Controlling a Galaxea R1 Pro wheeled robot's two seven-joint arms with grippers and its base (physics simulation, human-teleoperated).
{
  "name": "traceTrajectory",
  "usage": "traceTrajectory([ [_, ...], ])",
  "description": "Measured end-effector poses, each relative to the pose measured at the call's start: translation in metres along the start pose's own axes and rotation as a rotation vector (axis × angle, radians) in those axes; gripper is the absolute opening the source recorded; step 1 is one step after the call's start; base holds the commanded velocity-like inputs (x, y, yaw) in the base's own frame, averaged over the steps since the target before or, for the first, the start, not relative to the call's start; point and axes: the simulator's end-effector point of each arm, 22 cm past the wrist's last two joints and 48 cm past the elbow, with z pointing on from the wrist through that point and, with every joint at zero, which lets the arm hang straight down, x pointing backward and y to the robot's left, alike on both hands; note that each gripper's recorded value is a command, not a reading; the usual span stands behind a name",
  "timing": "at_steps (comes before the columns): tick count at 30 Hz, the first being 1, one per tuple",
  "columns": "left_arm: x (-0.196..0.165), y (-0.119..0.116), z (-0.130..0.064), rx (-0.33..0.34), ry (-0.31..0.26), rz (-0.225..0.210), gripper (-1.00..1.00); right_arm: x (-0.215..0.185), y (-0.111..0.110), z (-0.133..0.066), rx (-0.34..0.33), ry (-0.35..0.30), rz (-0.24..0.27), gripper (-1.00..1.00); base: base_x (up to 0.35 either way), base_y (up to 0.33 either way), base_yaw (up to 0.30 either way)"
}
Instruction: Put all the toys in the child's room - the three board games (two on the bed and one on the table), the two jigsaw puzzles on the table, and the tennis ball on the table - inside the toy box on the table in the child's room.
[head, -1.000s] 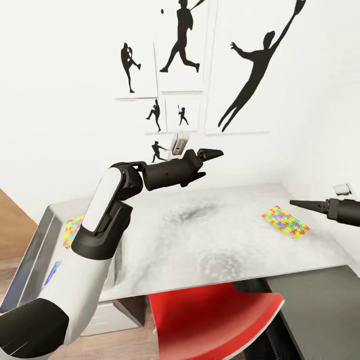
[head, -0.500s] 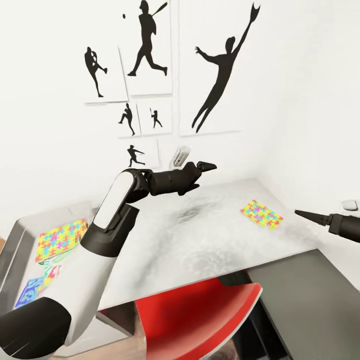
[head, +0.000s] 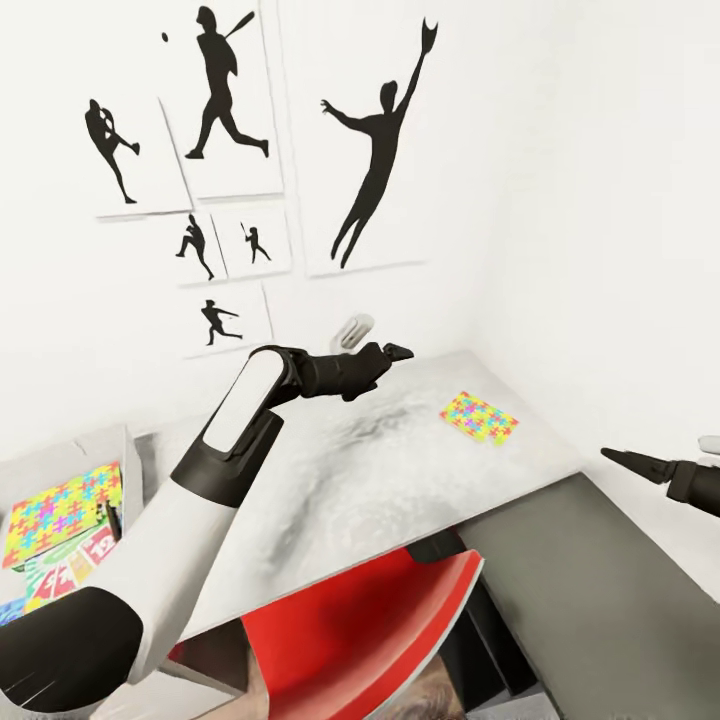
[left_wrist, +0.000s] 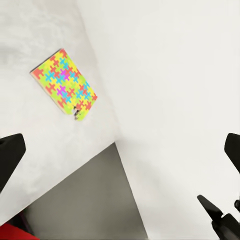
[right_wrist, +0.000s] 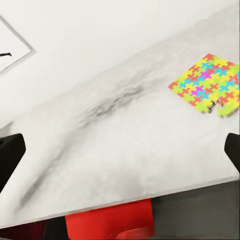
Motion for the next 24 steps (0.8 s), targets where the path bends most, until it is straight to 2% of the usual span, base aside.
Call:
traceTrajectory([
  [6, -0.015, 0.019, 0.001, -0.052, -0.015, -0.009, 1.0, 0.012, -0.005, -0.004, 0.013, 0.0, 0.01, 1.0, 0.0, 0.0, -0.274],
  [13, -0.032, 0.021, -0.001, -0.079, -0.03, 0.002, 1.0, 0.027, -0.007, -0.005, 0.018, -0.013, 0.025, 1.0, 0.0, 0.0, -0.276],
  [24, -0.049, 0.032, -0.004, -0.135, -0.043, 0.003, 1.0, 0.069, 0.0, 0.005, 0.003, -0.025, 0.081, 1.0, 0.0, 0.0, -0.277],
])
